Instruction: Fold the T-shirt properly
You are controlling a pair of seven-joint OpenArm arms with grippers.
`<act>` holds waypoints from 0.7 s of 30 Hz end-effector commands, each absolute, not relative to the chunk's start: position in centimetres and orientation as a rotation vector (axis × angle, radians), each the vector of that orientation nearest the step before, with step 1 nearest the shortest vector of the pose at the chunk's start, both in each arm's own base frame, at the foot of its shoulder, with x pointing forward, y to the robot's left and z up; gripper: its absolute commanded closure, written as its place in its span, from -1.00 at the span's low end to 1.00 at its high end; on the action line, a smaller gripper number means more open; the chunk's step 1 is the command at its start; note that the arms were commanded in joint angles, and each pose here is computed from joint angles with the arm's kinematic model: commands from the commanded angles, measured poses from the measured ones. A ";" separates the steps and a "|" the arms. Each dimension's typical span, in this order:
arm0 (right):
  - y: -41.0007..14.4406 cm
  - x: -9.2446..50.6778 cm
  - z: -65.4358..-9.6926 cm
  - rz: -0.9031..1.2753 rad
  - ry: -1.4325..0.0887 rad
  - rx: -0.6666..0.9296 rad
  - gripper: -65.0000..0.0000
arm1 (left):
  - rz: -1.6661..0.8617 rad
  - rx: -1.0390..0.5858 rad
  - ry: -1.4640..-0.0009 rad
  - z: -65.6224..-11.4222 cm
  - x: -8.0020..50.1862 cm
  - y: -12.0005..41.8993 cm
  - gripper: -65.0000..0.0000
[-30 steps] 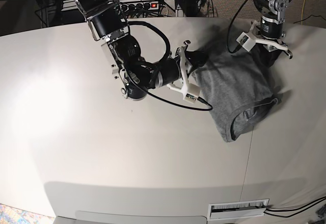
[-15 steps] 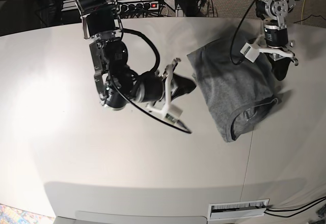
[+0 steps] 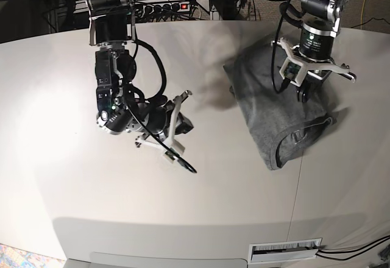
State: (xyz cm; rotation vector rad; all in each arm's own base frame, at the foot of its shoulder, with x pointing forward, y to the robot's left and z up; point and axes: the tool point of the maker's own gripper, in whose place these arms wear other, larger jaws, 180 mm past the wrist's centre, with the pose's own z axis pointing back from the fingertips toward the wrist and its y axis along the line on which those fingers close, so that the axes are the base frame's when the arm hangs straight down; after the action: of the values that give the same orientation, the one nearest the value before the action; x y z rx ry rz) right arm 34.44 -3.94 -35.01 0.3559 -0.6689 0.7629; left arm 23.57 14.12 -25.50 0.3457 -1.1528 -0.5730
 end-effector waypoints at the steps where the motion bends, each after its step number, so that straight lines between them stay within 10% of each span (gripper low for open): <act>1: -4.2 35.6 -33.4 0.770 -0.729 0.343 1.00 | -0.561 0.322 -1.186 -24.7 23.6 13.9 1.00; 9: -6.7 35.7 -33.9 0.775 -0.705 0.281 1.00 | -0.457 -0.055 -1.118 -26.9 21.9 8.0 1.00; 21: -6.3 35.6 -33.7 0.772 -0.708 0.311 1.00 | -0.488 0.054 -0.885 -38.1 20.8 10.9 1.00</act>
State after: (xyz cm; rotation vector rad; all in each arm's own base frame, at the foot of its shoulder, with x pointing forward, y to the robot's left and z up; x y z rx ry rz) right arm 34.50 -6.57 -35.34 0.3059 -0.6485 0.7671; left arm 20.55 10.60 -38.50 0.0464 -0.8756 -0.4869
